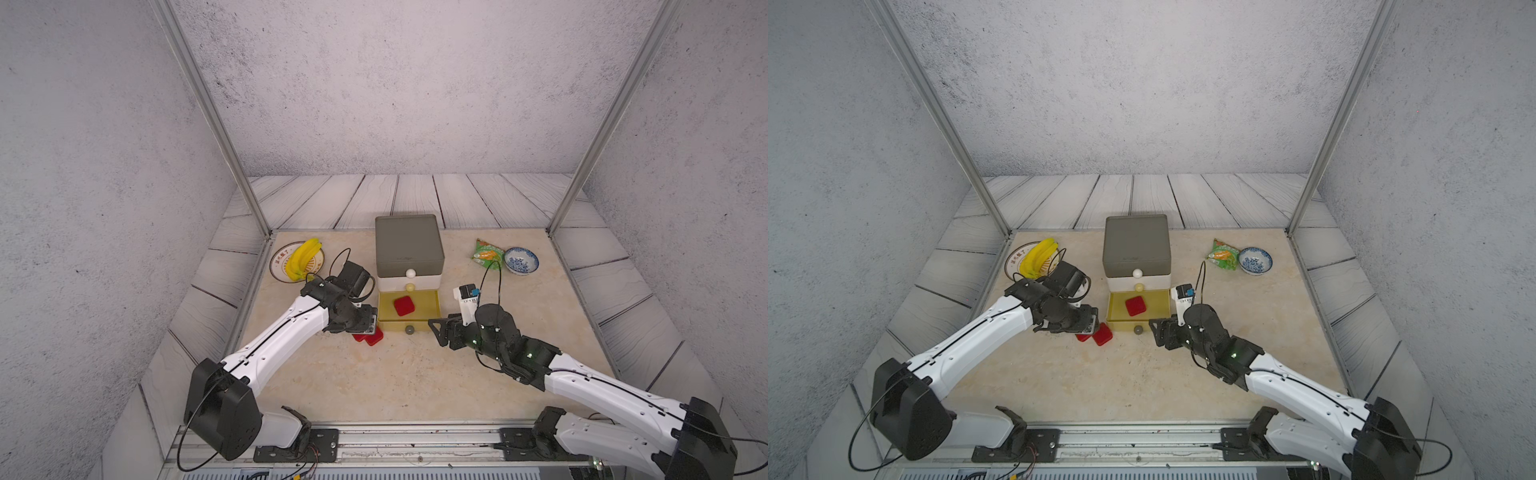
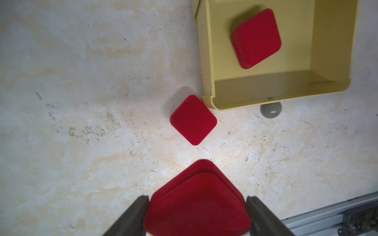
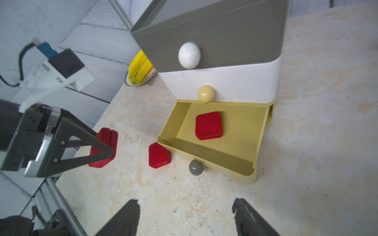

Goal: Place the brooch boxes into the drawer by color
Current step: Pick up the brooch box from the center of the board, then place the brooch box in the drawer, then pick up the brooch box from the center of the board.

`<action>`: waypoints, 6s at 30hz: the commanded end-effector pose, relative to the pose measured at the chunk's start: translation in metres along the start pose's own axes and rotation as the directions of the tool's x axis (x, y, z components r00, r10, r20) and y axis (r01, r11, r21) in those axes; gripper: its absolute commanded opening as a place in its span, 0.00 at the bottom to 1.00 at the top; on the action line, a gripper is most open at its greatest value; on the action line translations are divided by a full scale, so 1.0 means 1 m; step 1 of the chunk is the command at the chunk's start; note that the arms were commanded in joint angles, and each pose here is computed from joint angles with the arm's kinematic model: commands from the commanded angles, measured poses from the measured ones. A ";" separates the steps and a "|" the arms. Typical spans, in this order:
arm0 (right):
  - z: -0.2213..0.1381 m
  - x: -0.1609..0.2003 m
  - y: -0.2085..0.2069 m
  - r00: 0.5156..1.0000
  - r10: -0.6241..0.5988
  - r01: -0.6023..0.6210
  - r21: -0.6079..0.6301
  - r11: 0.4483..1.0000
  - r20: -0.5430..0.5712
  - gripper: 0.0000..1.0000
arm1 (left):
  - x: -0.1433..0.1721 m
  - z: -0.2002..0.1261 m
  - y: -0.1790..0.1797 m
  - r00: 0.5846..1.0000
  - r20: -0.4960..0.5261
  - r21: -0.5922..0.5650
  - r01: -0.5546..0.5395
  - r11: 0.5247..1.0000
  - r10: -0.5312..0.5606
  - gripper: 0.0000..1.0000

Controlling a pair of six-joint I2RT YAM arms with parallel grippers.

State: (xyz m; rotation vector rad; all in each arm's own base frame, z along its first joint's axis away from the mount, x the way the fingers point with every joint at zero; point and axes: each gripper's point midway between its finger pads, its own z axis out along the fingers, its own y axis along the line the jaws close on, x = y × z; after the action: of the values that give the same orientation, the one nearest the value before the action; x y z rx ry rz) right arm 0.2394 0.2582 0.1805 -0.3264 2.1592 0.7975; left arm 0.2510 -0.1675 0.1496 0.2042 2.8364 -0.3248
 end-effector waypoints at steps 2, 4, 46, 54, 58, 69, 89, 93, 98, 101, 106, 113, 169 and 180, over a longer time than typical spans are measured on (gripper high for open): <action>0.008 -0.006 0.026 0.999 -0.010 0.005 -0.119 0.993 -0.043 0.77 | 0.001 -0.017 -0.021 0.993 0.048 0.095 -0.113 0.989 0.109 0.62; 0.010 -0.019 0.031 0.997 0.021 -0.031 -0.144 0.989 -0.068 0.78 | 0.005 -0.016 -0.026 0.983 0.067 0.105 -0.177 0.979 0.171 0.62; 0.020 -0.036 0.119 0.831 0.016 -0.346 -0.494 0.798 -0.556 0.60 | 0.015 -0.070 -0.102 0.646 0.374 -0.092 -0.689 0.719 0.666 0.60; 0.028 -0.022 0.127 0.812 -0.002 -0.350 -0.489 0.799 -0.584 0.55 | 0.011 -0.067 -0.101 0.653 0.359 -0.118 -0.677 0.727 0.667 0.60; 0.029 -0.011 0.130 0.798 -0.018 -0.347 -0.483 0.804 -0.603 0.52 | 0.008 -0.069 -0.103 0.655 0.366 -0.118 -0.672 0.731 0.661 0.60; 0.039 -0.004 0.125 0.783 0.017 -0.362 -0.434 0.825 -0.622 0.15 | 0.007 -0.071 -0.103 0.652 0.362 -0.124 -0.675 0.727 0.666 0.63; 0.055 -0.016 0.008 0.894 0.142 -0.196 -0.085 0.977 -0.425 0.03 | -0.021 -0.076 -0.004 0.878 0.438 -0.024 -0.203 0.979 0.193 0.98; 0.064 -0.012 -0.020 0.909 0.164 -0.179 -0.004 0.984 -0.384 0.03 | -0.022 -0.055 0.018 0.925 0.368 -0.017 -0.097 0.995 0.096 0.98; 0.078 -0.010 -0.047 0.921 0.162 -0.144 0.076 0.987 -0.356 0.03 | -0.021 -0.036 0.026 0.948 0.314 -0.022 -0.039 0.999 0.044 0.99; 0.088 -0.012 -0.059 0.927 0.167 -0.142 0.098 0.985 -0.337 0.02 | -0.019 -0.024 0.032 0.960 0.282 -0.015 0.001 1.000 0.003 0.99; 0.106 -0.015 -0.071 0.926 0.165 -0.136 0.107 0.985 -0.339 0.02 | -0.013 -0.007 0.046 0.974 0.217 -0.009 0.073 0.997 -0.070 0.98; 0.128 -0.005 -0.088 0.920 0.179 -0.141 0.133 0.981 -0.348 0.02 | -0.007 0.009 0.054 0.978 0.151 -0.003 0.146 0.989 -0.144 0.99; 0.024 -0.025 -0.079 0.986 0.071 -0.045 0.168 0.985 -0.150 0.37 | 0.001 0.091 0.035 0.971 -0.108 0.060 0.221 0.973 -0.213 0.99; -0.001 -0.016 -0.083 0.991 0.064 -0.040 0.198 0.979 -0.114 0.40 | -0.010 0.101 0.033 0.979 -0.162 0.029 0.127 0.991 -0.121 0.99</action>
State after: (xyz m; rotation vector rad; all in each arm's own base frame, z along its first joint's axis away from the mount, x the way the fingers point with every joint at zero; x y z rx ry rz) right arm 0.2904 0.2013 0.1544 -0.2420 2.3561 0.6325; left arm 0.2954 -0.1617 0.0541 0.0031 2.9772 -0.4443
